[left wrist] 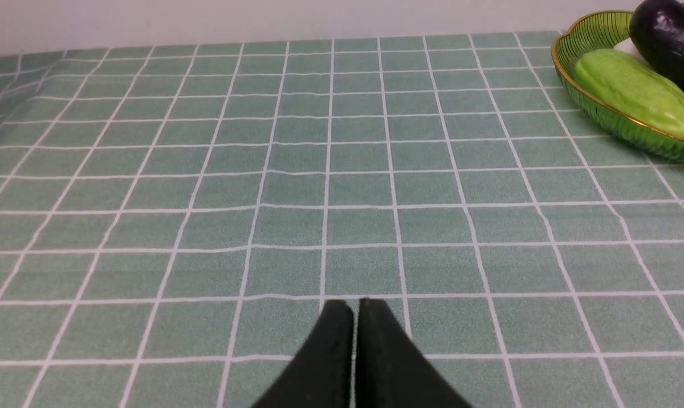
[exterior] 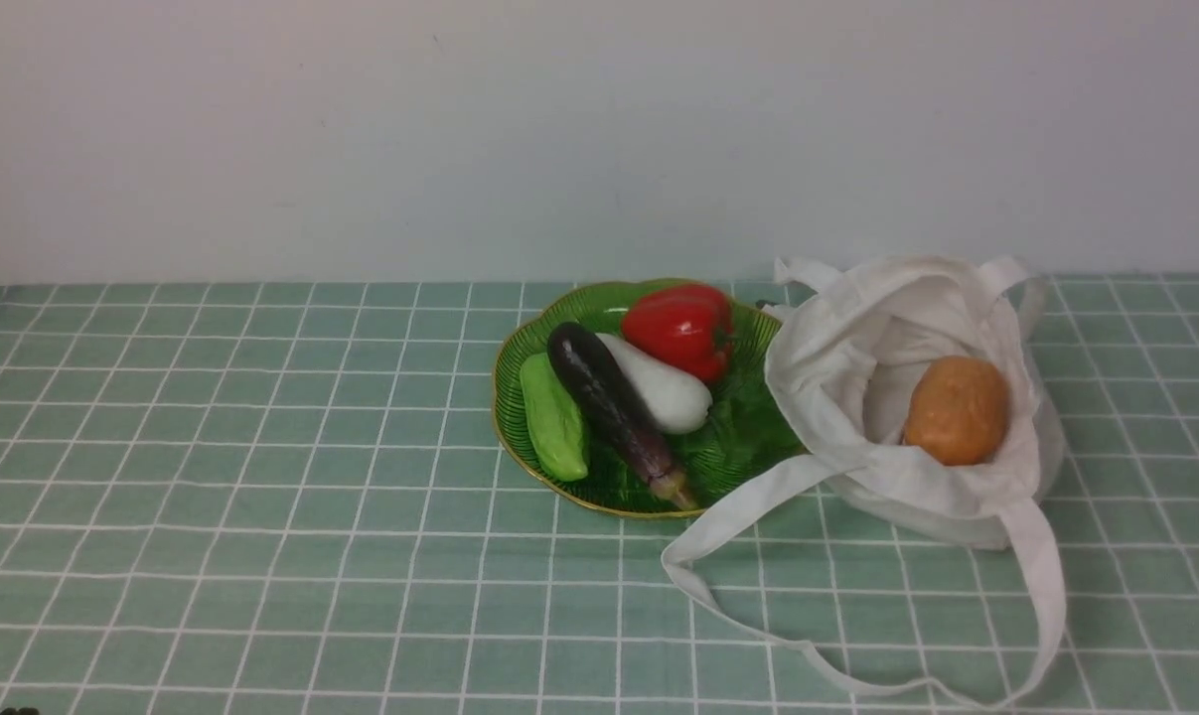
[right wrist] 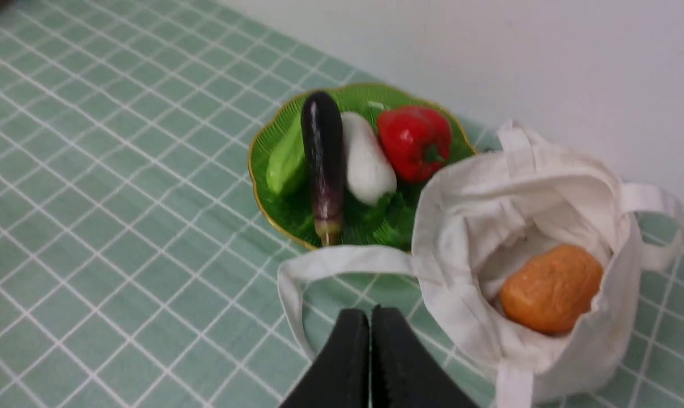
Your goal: Take vegetables from cloth bag on blue coffee tablecloth place on plate.
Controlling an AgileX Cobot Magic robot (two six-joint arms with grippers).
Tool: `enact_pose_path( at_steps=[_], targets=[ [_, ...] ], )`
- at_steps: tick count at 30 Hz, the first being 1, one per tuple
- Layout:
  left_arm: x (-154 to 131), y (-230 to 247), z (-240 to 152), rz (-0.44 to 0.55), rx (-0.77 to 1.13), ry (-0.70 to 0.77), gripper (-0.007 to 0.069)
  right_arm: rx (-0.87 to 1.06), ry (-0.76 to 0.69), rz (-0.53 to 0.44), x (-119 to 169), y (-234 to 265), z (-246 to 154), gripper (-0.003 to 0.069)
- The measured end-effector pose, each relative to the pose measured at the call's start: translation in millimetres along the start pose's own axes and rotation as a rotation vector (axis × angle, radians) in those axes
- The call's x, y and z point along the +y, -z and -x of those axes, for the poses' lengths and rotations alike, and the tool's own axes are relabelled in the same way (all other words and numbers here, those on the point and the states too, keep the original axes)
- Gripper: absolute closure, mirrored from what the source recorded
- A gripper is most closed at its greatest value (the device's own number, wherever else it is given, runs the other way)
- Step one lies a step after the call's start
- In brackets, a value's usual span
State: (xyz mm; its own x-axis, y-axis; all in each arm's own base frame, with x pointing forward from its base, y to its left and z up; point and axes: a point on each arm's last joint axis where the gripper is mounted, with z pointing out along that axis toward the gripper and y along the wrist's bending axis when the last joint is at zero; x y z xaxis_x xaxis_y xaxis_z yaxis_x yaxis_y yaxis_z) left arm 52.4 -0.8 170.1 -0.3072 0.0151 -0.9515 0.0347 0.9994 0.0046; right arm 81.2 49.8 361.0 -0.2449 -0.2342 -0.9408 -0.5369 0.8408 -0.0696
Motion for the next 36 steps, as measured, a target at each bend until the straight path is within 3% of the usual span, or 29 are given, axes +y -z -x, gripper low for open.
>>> enact_pose_path(
  at_steps=[4,9,31,36],
  targets=[
    [0,0,0,0.0,0.0,0.0,0.0633,-0.241,-0.019,0.016,5,-1,-46,0.0671],
    [0,0,0,0.0,0.0,0.0,0.0633,-0.366,-0.019,0.028,8,-8,-58,0.0671],
    [0,0,0,0.0,0.0,0.0,0.0633,-0.377,-0.032,0.033,9,-9,-63,0.0673],
    [0,0,0,0.0,0.0,0.0,0.0633,-0.334,-0.055,-0.083,2,-12,-105,0.0673]
  ],
)
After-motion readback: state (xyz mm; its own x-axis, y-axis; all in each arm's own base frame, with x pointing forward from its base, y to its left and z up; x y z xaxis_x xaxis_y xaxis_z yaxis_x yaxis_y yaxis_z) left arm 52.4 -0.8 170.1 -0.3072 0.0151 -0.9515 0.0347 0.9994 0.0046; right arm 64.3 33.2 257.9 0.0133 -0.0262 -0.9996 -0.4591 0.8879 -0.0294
